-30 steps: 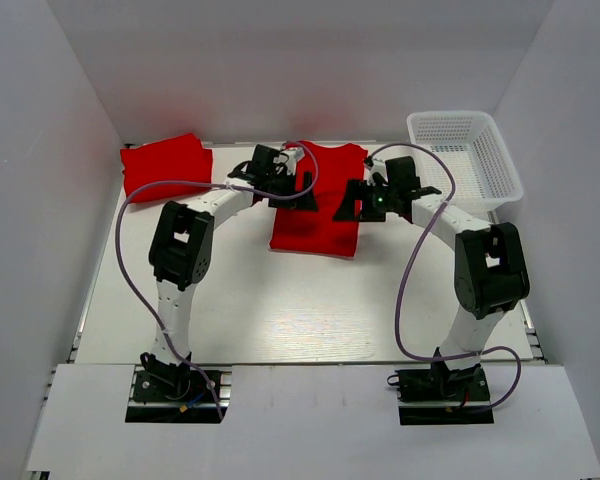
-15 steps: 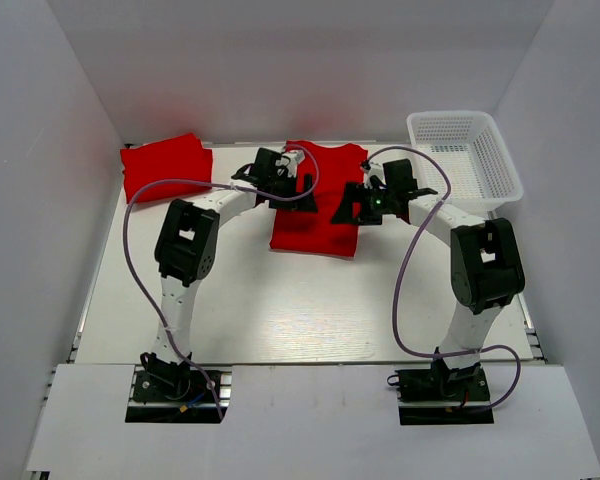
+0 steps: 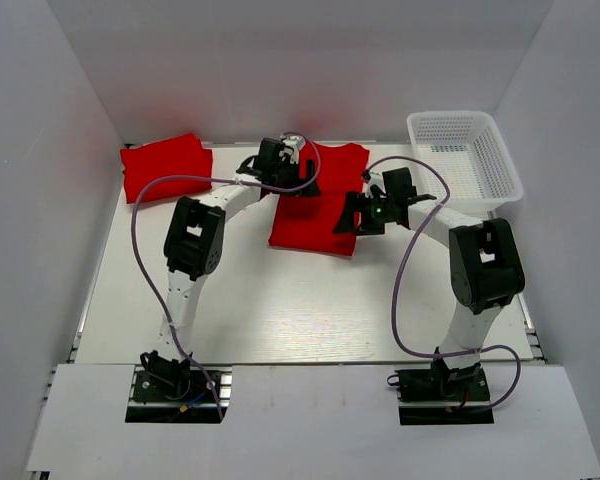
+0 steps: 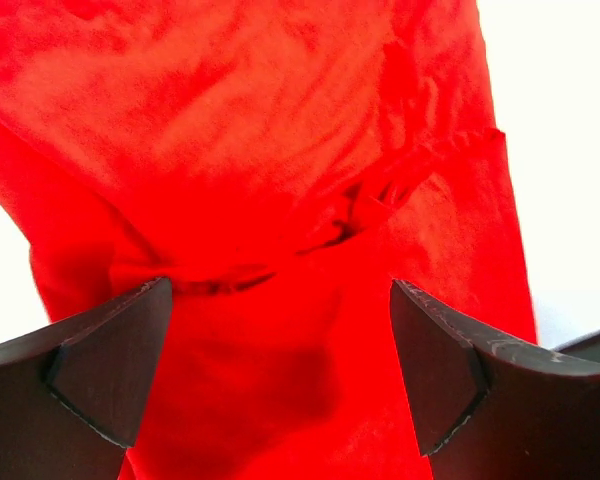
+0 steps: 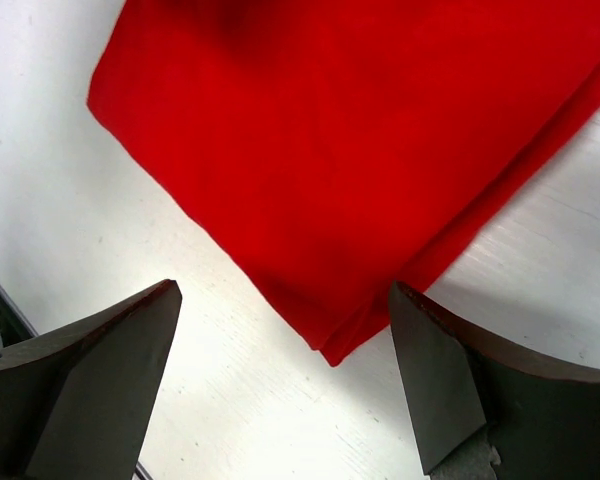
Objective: Fold and stack the t-shirts
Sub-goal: Fold the folded rectangular tshirt in 1/3 of the way, then grab one side of the 2/3 rectangular tshirt with both arms, then fold the long partially folded tshirt into a neat square, then put the neatly folded tshirt into the corner of the board with the left arm
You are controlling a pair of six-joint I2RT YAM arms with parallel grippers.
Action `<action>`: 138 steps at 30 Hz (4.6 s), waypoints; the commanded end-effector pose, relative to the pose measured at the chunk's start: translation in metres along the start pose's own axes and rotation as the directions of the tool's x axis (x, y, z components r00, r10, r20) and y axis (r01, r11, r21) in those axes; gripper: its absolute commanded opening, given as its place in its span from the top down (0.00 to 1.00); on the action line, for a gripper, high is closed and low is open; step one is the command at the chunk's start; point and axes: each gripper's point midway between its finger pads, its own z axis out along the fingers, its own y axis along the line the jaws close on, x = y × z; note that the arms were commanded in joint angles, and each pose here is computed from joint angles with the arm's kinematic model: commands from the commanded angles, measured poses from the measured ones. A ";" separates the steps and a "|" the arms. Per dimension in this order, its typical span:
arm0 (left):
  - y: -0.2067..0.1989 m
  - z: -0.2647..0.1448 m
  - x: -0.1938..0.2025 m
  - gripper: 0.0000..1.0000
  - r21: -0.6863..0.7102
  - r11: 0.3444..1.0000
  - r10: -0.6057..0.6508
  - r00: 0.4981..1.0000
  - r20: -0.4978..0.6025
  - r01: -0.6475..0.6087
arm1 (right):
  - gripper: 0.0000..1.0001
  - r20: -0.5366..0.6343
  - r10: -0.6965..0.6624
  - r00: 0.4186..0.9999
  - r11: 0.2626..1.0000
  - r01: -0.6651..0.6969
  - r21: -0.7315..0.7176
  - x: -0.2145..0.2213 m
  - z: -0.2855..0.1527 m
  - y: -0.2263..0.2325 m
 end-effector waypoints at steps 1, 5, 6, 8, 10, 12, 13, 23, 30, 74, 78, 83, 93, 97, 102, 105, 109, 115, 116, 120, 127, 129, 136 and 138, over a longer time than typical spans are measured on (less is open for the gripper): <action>0.007 -0.001 -0.018 0.00 -0.042 0.999 -0.004 0.999 0.035 0.005 | 0.10 0.025 -0.034 0.999 0.999 0.033 0.036 -0.006 -0.010 -0.001; 0.021 -0.001 -0.016 0.00 -0.098 0.995 -0.022 1.000 0.012 0.023 | 0.10 0.050 -0.033 0.998 0.996 0.028 0.088 -0.009 -0.017 -0.004; 0.019 -0.005 -0.027 0.00 -0.103 0.994 -0.017 0.999 0.028 0.020 | 0.10 0.060 -0.033 0.998 0.995 0.027 0.098 -0.010 -0.020 -0.004; 0.018 -0.011 -0.033 0.00 -0.119 0.993 0.012 1.000 0.005 -0.011 | 0.10 0.067 -0.019 0.998 0.993 0.011 0.121 -0.008 -0.025 -0.007; 0.017 -0.030 -0.048 0.00 -0.162 0.986 0.040 0.999 0.018 -0.037 | 0.10 0.067 -0.012 0.998 0.990 0.003 0.141 -0.004 -0.029 -0.007; 0.007 -0.064 -0.069 0.00 -0.195 0.979 0.068 0.996 0.060 -0.055 | 0.10 0.076 -0.009 0.997 0.987 -0.003 0.161 -0.003 -0.034 -0.009; 0.007 -0.077 -0.072 0.00 -0.222 0.973 0.082 0.994 0.070 -0.065 | 0.10 0.088 0.001 0.996 0.987 -0.015 0.161 -0.005 -0.035 -0.007; 0.016 -0.147 0.023 0.00 -0.305 0.952 0.000 1.000 0.020 0.007 | 0.10 0.074 0.157 0.985 0.976 -0.166 0.140 0.025 -0.026 -0.010; 0.022 -0.128 0.072 0.00 -0.285 0.958 -0.056 0.995 -0.081 0.031 | 0.10 0.035 0.213 0.976 0.971 -0.216 0.103 0.036 -0.010 -0.012; -0.102 -0.251 0.149 1.00 0.023 0.996 -0.075 0.979 -0.190 0.081 | 1.00 -0.049 0.013 0.999 0.998 -0.010 0.063 0.119 -0.107 0.052; -0.094 -0.252 0.103 1.00 -0.072 0.995 -0.075 0.996 -0.054 0.071 | 1.00 0.111 -0.083 0.990 0.991 0.070 0.114 0.058 -0.121 0.060; -0.084 -0.240 0.052 1.00 -0.145 0.981 -0.121 0.990 0.070 0.131 | 1.00 0.196 -0.072 0.978 0.980 0.032 0.199 0.011 -0.124 0.055; -0.027 -0.202 -0.024 1.00 -0.399 0.888 -0.149 0.964 0.219 0.228 | 1.00 0.266 -0.073 0.961 0.971 0.007 0.239 -0.069 -0.107 0.040; -0.009 -0.175 -0.036 1.00 -0.436 0.873 -0.144 0.969 0.201 0.220 | 1.00 0.248 -0.046 0.968 0.967 -0.019 0.254 -0.085 -0.091 0.020; 0.008 -0.149 -0.054 1.00 -0.434 0.871 -0.157 0.967 0.199 0.231 | 1.00 0.254 -0.041 0.966 0.972 -0.020 0.235 -0.110 -0.081 0.012; 0.013 -0.128 -0.061 1.00 -0.408 0.882 -0.166 0.966 0.199 0.236 | 1.00 0.256 -0.036 0.966 0.972 -0.025 0.232 -0.123 -0.070 0.002; 0.028 -0.110 -0.071 1.00 -0.407 0.879 -0.173 0.961 0.215 0.249 | 1.00 0.258 -0.010 0.966 0.975 -0.048 0.217 -0.137 -0.057 -0.009; 0.037 -0.076 -0.080 1.00 -0.337 0.925 -0.107 0.970 0.219 0.179 | 1.00 0.249 0.035 0.968 0.973 -0.090 0.213 -0.145 -0.033 -0.039; 0.037 -0.072 -0.079 1.00 -0.321 0.932 -0.097 0.970 0.221 0.167 | 1.00 0.251 0.041 0.967 0.972 -0.096 0.214 -0.146 -0.031 -0.041; 0.043 -0.045 -0.076 1.00 -0.257 0.955 -0.089 0.968 0.236 0.150 | 1.00 0.255 0.066 0.965 0.973 -0.118 0.196 -0.150 -0.012 -0.062; 0.071 -0.049 -0.128 0.00 -0.288 0.943 -0.057 0.934 0.354 0.167 | 0.10 0.306 0.016 0.952 0.999 -0.027 0.030 -0.209 0.002 -0.061; 0.069 -0.057 -0.134 0.00 -0.301 0.938 -0.055 0.931 0.360 0.171 | 0.10 0.330 -0.022 0.944 1.000 0.016 0.021 -0.225 -0.011 -0.049; 0.050 -0.066 -0.097 0.00 -0.224 0.974 0.023 0.969 0.245 0.034 | 0.10 0.295 -0.071 0.953 0.996 0.051 0.076 -0.183 -0.038 -0.040; 0.047 -0.054 -0.065 0.00 -0.197 0.980 0.049 0.991 0.122 -0.024 | 0.10 0.258 -0.063 0.964 0.996 0.046 0.073 -0.160 -0.037 -0.039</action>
